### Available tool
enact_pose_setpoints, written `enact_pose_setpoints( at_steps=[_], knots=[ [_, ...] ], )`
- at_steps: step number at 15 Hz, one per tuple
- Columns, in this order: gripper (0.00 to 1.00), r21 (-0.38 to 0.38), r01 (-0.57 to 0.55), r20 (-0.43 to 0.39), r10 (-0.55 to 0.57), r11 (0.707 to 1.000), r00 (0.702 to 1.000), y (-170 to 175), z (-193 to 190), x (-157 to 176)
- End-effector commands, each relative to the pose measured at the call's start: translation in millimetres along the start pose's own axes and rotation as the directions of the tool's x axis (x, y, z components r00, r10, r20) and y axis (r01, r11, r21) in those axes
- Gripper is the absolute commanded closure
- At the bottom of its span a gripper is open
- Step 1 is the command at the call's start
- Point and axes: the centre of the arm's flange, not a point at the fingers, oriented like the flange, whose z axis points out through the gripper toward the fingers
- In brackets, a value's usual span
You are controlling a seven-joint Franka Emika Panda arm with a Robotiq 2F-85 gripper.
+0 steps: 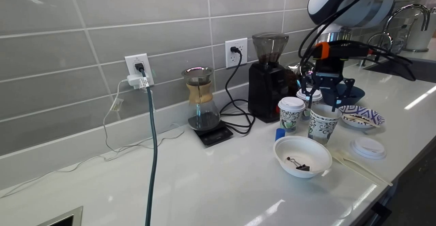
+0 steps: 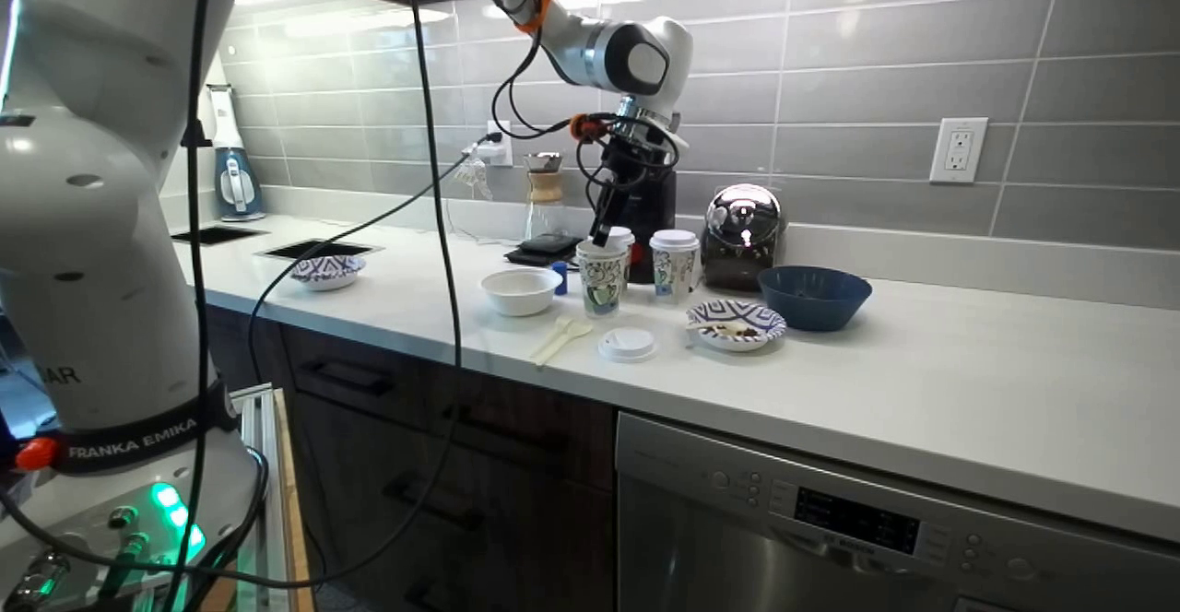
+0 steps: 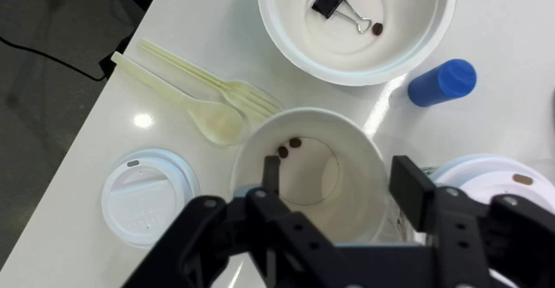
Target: Pick up the white bowl and move it to the right side of the kitchen counter
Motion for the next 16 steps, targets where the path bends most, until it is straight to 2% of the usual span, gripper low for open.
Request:
enact_pose_setpoints(
  at_steps=[1, 4, 8, 13, 15, 16],
  knots=[
    [0.02, 0.03, 0.027, 0.013, -0.027, 0.999, 1.0, 7, -17, -12],
    [0.0, 0.1, 0.09, -0.008, -0.089, 0.991, 0.996, 27, -29, -25],
    [0.0, 0.205, 0.271, -0.045, -0.268, 0.94, 0.962, 95, -37, -52],
    [0.0, 0.257, 0.442, -0.246, -0.384, 0.859, 0.89, 169, -56, -85],
    [0.0, 0.247, 0.487, -0.342, -0.395, 0.838, 0.853, 195, -62, -102],
    [0.0, 0.215, 0.515, -0.388, -0.412, 0.83, 0.824, 209, -65, -111]
  ],
)
